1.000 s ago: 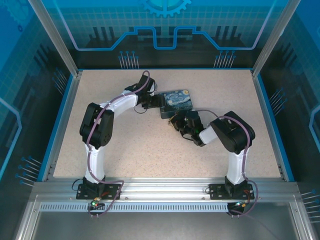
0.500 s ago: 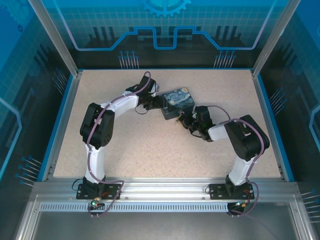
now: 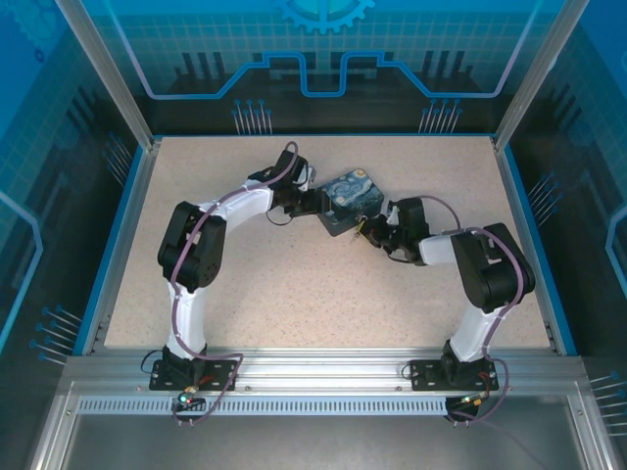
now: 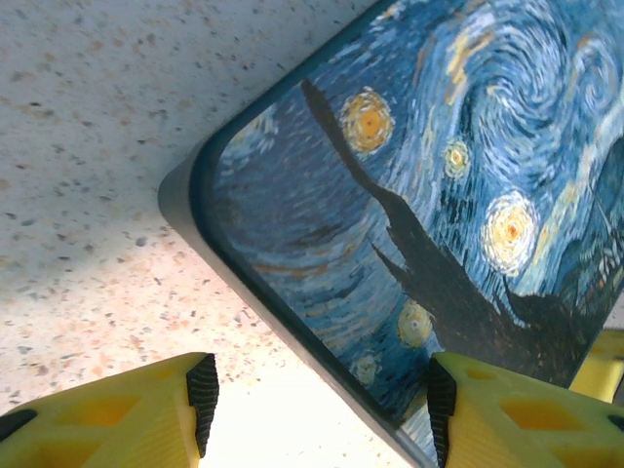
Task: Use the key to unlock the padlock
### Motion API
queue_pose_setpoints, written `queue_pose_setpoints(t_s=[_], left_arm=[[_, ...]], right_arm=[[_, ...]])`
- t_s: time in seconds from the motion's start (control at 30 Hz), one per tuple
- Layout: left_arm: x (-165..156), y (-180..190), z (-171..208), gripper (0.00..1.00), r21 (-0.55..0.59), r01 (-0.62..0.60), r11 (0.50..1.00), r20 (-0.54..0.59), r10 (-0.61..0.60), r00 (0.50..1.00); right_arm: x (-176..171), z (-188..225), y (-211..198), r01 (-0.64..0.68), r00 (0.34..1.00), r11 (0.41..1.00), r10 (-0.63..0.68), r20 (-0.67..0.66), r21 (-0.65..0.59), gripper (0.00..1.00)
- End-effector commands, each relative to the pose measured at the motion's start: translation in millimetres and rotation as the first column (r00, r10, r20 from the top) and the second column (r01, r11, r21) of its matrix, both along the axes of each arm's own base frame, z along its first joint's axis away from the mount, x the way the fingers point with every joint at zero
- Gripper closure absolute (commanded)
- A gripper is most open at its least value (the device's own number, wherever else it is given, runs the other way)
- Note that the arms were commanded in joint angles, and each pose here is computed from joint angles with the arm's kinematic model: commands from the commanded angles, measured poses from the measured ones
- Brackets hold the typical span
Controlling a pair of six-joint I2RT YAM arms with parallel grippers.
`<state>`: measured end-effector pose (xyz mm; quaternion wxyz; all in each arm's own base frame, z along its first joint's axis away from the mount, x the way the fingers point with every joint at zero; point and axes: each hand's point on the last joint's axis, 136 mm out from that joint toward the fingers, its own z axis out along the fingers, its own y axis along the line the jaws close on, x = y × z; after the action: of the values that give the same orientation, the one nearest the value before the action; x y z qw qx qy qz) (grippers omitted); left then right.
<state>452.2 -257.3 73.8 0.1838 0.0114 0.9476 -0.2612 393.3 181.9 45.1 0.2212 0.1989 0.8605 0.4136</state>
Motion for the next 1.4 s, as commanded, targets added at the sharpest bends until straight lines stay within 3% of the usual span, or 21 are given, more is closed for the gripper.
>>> queue_pose_setpoints(t_s=[0.0,0.27,0.5,0.77,0.97,1.13,1.37], left_arm=[[-47.5,36.9,-74.0,0.41,0.173,-0.013,0.985,-0.242,0.055,0.969],[-51.0,35.9,-81.9,0.42,0.163,-0.011,0.987,-0.257,0.053,0.965],[-50.9,33.8,-83.2,0.43,0.152,-0.013,0.988,-0.261,0.053,0.964],[-52.1,32.2,-85.5,0.44,0.142,-0.015,0.99,-0.27,0.053,0.961],[-50.5,31.3,-84.0,0.44,0.141,-0.014,0.99,-0.271,0.053,0.961],[-48.0,32.5,-81.9,0.45,0.146,-0.012,0.989,-0.267,0.051,0.962],[-48.2,32.5,-83.9,0.47,0.149,-0.011,0.989,-0.275,0.052,0.96]], right_arm=[[7.0,6.2,-22.9,0.001,1.0,0.998,0.0,0.019,-0.055,1.0],[16.1,28.5,-3.7,-0.085,0.989,0.996,0.081,0.121,0.029,1.0],[23.6,29.4,-10.9,-0.126,0.99,0.985,0.131,0.042,-0.114,1.0],[29.2,3.7,-11.5,-0.014,0.997,0.999,0.017,0.07,-0.04,1.0],[23.2,-15.6,-18.1,-0.027,0.999,0.997,0.03,0.035,-0.066,1.0],[22.7,-16.6,-32.1,-0.002,0.999,0.996,0.005,0.034,-0.088,1.0],[39.2,-11.6,-29.0,0.066,0.995,0.998,-0.066,0.075,0.01,1.0]])
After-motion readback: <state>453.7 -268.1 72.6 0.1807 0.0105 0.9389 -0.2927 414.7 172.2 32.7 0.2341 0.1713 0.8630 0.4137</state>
